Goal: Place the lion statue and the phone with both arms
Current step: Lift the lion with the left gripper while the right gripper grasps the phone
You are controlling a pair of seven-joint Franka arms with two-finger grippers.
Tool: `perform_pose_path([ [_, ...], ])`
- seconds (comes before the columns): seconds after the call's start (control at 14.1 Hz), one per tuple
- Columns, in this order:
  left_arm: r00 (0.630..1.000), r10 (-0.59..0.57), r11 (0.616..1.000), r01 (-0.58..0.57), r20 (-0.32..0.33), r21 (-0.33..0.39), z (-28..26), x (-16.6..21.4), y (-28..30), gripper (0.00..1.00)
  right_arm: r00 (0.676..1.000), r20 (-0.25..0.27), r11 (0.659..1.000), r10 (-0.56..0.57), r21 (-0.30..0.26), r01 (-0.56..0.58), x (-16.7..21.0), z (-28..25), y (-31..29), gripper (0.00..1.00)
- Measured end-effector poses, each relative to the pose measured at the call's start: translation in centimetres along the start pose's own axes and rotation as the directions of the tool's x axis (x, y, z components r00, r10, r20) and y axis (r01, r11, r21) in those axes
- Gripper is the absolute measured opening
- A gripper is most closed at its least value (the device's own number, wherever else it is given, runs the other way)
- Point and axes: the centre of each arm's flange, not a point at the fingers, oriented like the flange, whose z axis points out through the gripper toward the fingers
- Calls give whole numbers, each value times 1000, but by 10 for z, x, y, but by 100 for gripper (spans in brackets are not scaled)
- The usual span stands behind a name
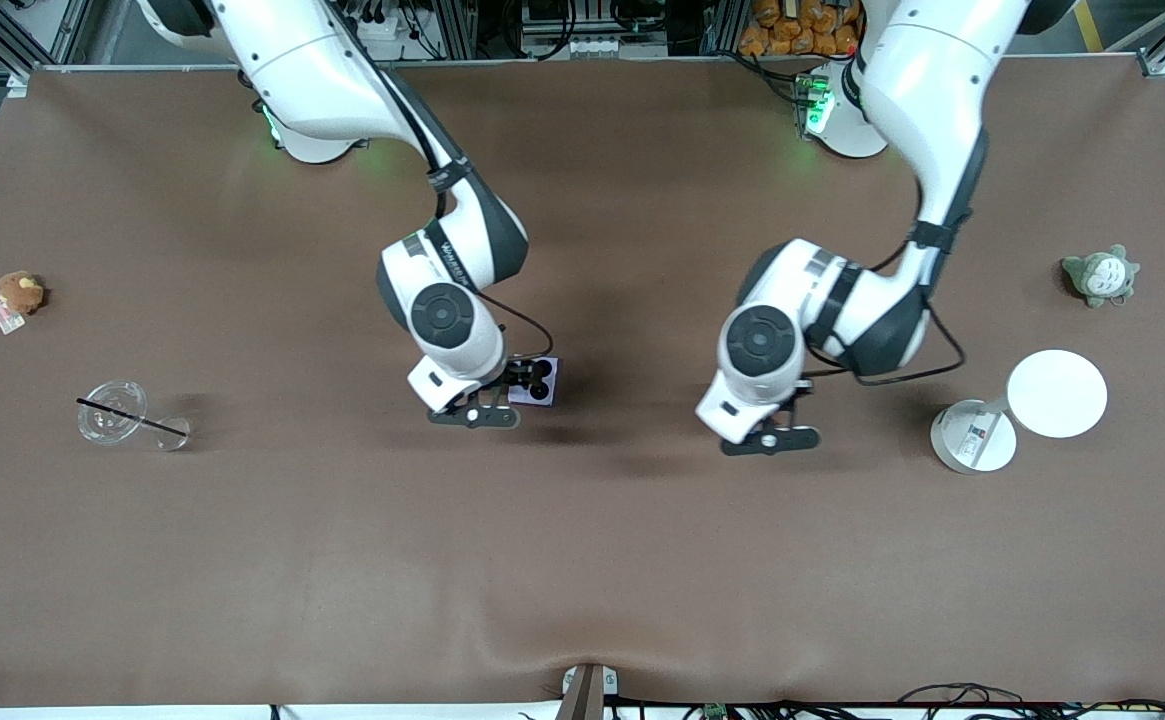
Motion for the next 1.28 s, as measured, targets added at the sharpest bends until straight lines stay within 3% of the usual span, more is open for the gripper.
perform_pose_path([
  [0.14,1000,20,997,-20,-8,71,18,4,-19,35,1000,-7,1000,10,1,-10,7,10,2,100],
  [0.28,999,35,994,-33,-13,108,33,9,-37,35,999,-13,998,47,47,-47,12,15,1,100],
  [0.43,999,53,993,-51,-15,106,42,15,-52,35,997,10,994,77,81,-78,11,22,-3,100],
  [0.57,997,71,993,-69,-17,95,46,21,-64,35,997,21,995,69,76,-70,5,34,-9,100],
  [1.28,984,176,984,-175,-39,36,80,43,-130,35,999,-12,996,37,88,-35,-7,52,-31,100],
])
